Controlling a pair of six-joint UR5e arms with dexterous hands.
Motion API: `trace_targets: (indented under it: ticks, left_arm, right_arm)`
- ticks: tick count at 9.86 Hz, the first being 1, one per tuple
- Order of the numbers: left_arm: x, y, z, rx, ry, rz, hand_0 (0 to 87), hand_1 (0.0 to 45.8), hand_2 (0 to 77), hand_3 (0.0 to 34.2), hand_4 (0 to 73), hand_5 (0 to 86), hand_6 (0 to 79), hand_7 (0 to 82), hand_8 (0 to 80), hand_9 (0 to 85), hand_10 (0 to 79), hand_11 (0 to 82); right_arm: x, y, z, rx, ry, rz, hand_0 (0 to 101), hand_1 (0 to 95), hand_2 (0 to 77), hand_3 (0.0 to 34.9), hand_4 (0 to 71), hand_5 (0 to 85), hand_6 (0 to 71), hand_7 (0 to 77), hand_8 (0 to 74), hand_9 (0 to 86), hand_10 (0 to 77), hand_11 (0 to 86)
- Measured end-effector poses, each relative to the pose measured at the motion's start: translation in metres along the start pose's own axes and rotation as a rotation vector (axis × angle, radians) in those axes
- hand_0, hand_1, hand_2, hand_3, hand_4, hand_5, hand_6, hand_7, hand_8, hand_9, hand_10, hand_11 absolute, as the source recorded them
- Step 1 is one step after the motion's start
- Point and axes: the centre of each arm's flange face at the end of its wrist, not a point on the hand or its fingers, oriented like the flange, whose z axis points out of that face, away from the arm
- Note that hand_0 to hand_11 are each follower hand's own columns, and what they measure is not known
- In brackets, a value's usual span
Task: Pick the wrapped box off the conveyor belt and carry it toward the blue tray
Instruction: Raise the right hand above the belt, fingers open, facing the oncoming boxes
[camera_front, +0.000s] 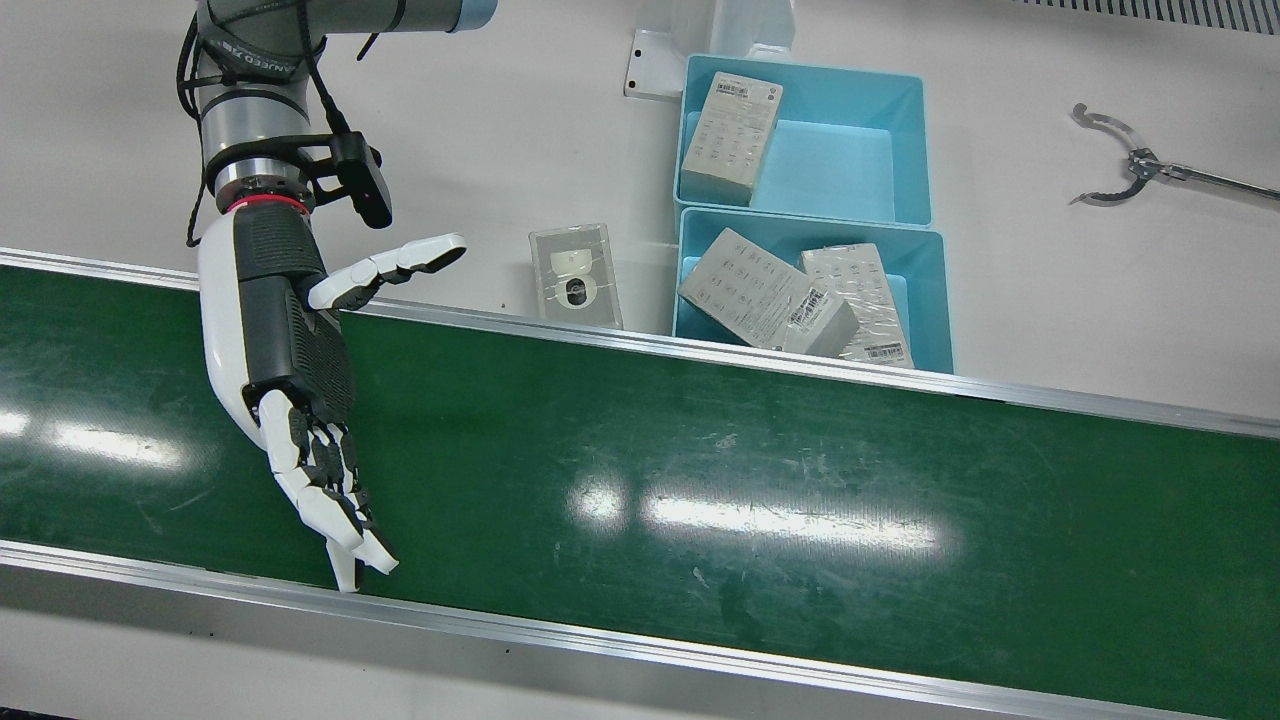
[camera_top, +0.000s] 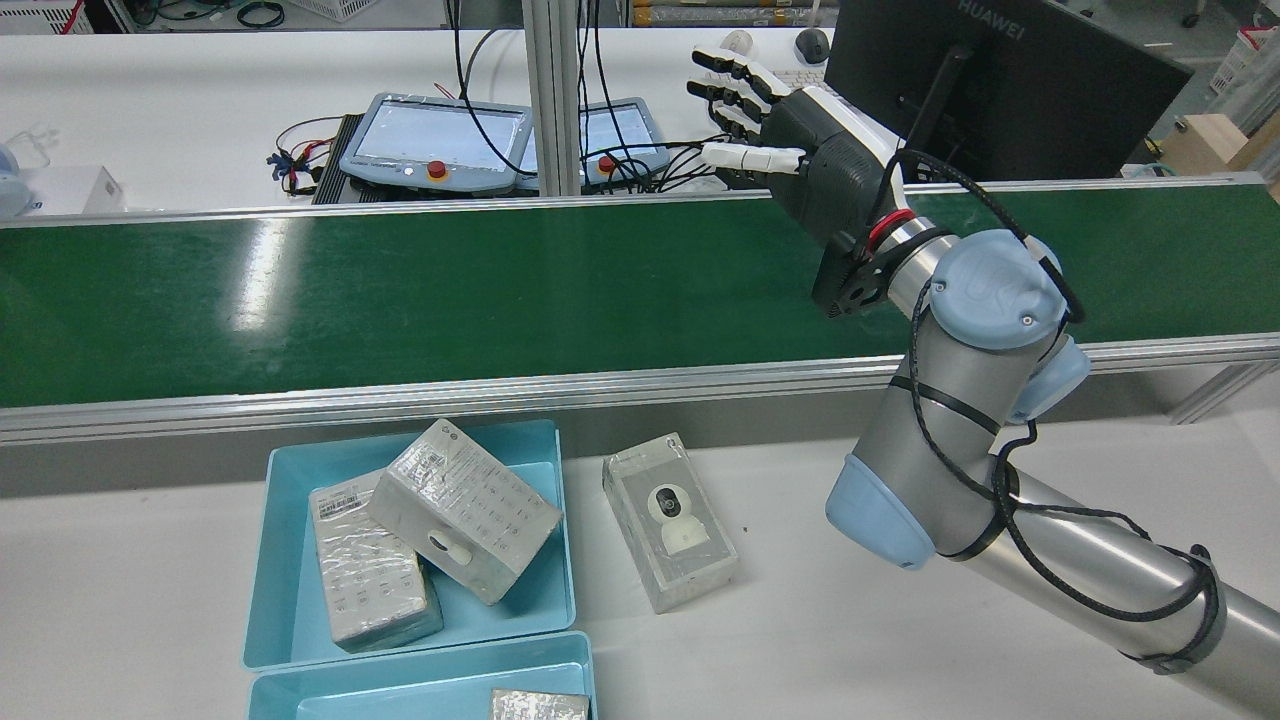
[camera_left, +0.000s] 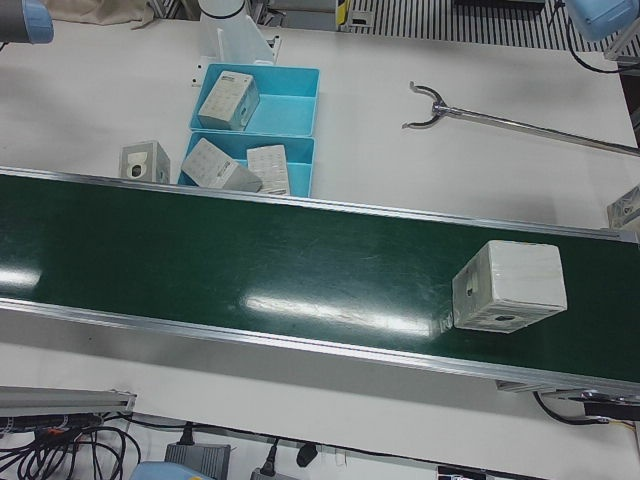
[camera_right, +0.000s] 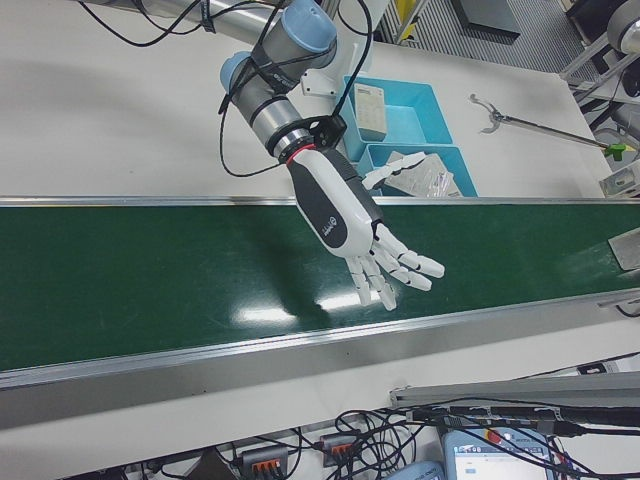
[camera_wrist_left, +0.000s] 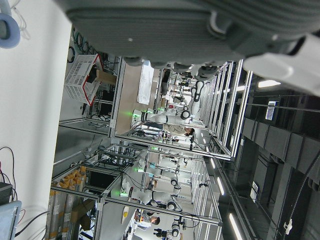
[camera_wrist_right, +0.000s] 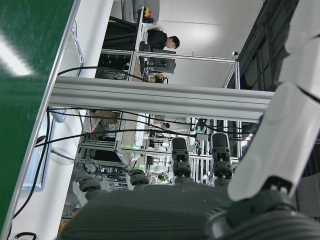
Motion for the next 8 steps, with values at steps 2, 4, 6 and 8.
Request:
trace_targets:
  ticks: [2,4,6,8]
  left_arm:
    - [0.000,0.000,0.000,0.000,0.000,0.000,0.0,0.0,1.1,0.0,0.5,0.5,0.0,0.5,0.0,0.0,0.5,0.0]
    - [0.000,0.000,0.000,0.000,0.000,0.000,0.0,0.0,1.1,0.0,0.5,0.5,0.5,0.5,0.5,0.0,0.5,0.0]
    - [0.000,0.000,0.000,0.000,0.000,0.000,0.0,0.0,1.1,0.0,0.5,0.5,0.0,0.5,0.5,0.0,0.0,0.0]
    - [0.000,0.000,0.000,0.000,0.000,0.000,0.0,0.0,0.5,0.0,0.0,0.5,0.5,0.5,0.5,0.5,0.5,0.0]
  right_arm:
    - [-0.011,-0.008,0.002,-0.032,0.003,-0.001,39,8.2,10.9,29.7,1.1,16.9,0.0,16.9,0.0,4.9,1.6,3.3]
    - [-0.028,-0.010,0.006,-0.048,0.000,-0.013,40,9.3,12.0,29.6,0.5,16.9,0.0,17.5,0.0,4.9,1.6,2.7]
    - [-0.030,-0.005,0.008,-0.063,0.008,-0.017,40,9.3,13.6,29.6,2.7,18.0,0.0,19.1,0.0,3.8,1.6,3.8]
    - [-0.028,0.002,0.012,-0.075,0.012,-0.022,40,9.3,14.7,29.6,4.4,18.0,0.0,19.1,0.0,3.8,1.6,3.8]
